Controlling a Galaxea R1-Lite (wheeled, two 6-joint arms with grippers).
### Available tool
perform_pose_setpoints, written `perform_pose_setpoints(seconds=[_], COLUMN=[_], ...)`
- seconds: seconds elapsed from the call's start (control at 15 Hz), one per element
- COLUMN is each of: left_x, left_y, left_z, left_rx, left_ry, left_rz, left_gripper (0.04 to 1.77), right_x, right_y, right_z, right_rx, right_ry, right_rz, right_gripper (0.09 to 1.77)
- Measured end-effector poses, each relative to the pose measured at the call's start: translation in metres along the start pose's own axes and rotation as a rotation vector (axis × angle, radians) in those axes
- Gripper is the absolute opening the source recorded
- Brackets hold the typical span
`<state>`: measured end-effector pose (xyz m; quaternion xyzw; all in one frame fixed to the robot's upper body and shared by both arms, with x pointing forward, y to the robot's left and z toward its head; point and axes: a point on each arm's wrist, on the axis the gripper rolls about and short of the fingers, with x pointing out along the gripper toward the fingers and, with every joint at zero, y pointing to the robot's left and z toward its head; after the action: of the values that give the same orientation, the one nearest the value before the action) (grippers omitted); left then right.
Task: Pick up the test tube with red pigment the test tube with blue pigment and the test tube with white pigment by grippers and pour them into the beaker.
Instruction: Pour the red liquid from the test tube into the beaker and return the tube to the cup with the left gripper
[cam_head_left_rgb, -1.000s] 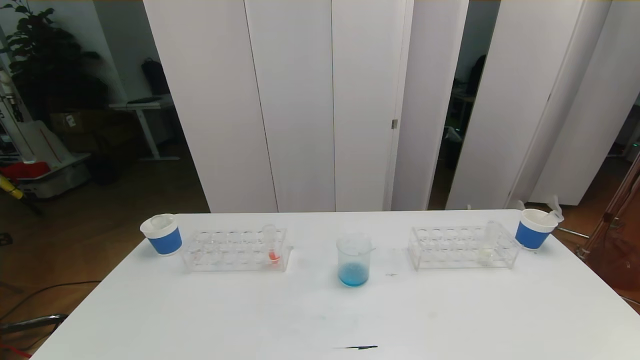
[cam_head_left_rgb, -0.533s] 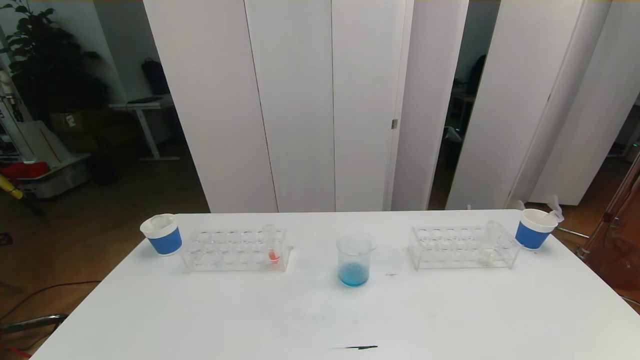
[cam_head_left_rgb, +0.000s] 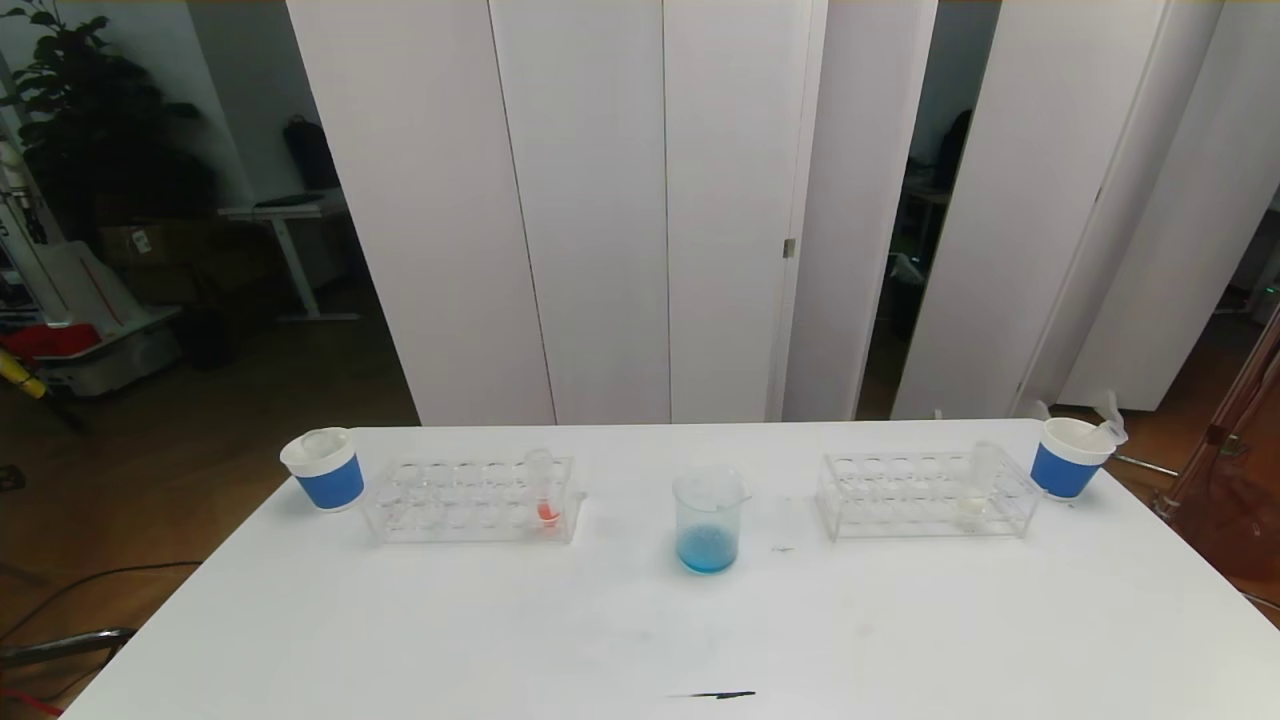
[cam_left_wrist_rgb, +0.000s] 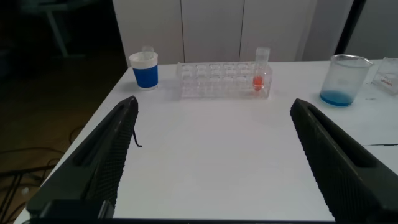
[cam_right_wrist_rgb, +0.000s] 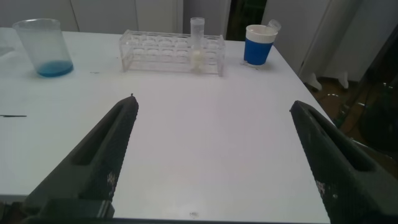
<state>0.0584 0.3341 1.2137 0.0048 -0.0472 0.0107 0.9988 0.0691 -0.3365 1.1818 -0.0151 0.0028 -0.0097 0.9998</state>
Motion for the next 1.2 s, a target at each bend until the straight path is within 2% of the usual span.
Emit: perform_pose_setpoints(seconds=[0.13, 0.33, 0.47, 0.67, 0.8, 0.93, 1.07, 1.2], left_x=[-0.005, 0.000, 0.016, 0.059, 0.096, 0.132, 0.169, 0.201], left_y=[0.001, 0.001, 0.002, 0.001, 0.000, -0.001, -0.002, -0.005], left_z=[0.028, 0.085, 0.120, 0.155, 0.169, 0.173, 0.167, 0.152], left_rx=[-0.002, -0.024, -0.052, -0.095, -0.114, -0.118, -0.119, -0.122], left_ry=[-0.045, -0.091, -0.076, 0.004, 0.051, 0.074, 0.117, 0.170], left_rz=[0.006, 0.021, 0.024, 0.018, 0.014, 0.013, 0.016, 0.012], left_gripper=[1.75, 1.75, 1.75, 1.75, 1.75, 1.75, 1.75, 1.75], right_x=[0.000, 0.000, 0.000, 0.000, 0.000, 0.000, 0.000, 0.000], right_y=[0.000, 0.000, 0.000, 0.000, 0.000, 0.000, 0.000, 0.000], right_z=[0.000, 0.000, 0.000, 0.000, 0.000, 0.000, 0.000, 0.000], right_rx=[0.000, 0.000, 0.000, 0.000, 0.000, 0.000, 0.000, 0.000], right_ry=[0.000, 0.000, 0.000, 0.000, 0.000, 0.000, 0.000, 0.000], right_rz=[0.000, 0.000, 0.000, 0.000, 0.000, -0.001, 0.000, -0.001], right_gripper=[1.75, 1.75, 1.75, 1.75, 1.75, 1.75, 1.75, 1.75])
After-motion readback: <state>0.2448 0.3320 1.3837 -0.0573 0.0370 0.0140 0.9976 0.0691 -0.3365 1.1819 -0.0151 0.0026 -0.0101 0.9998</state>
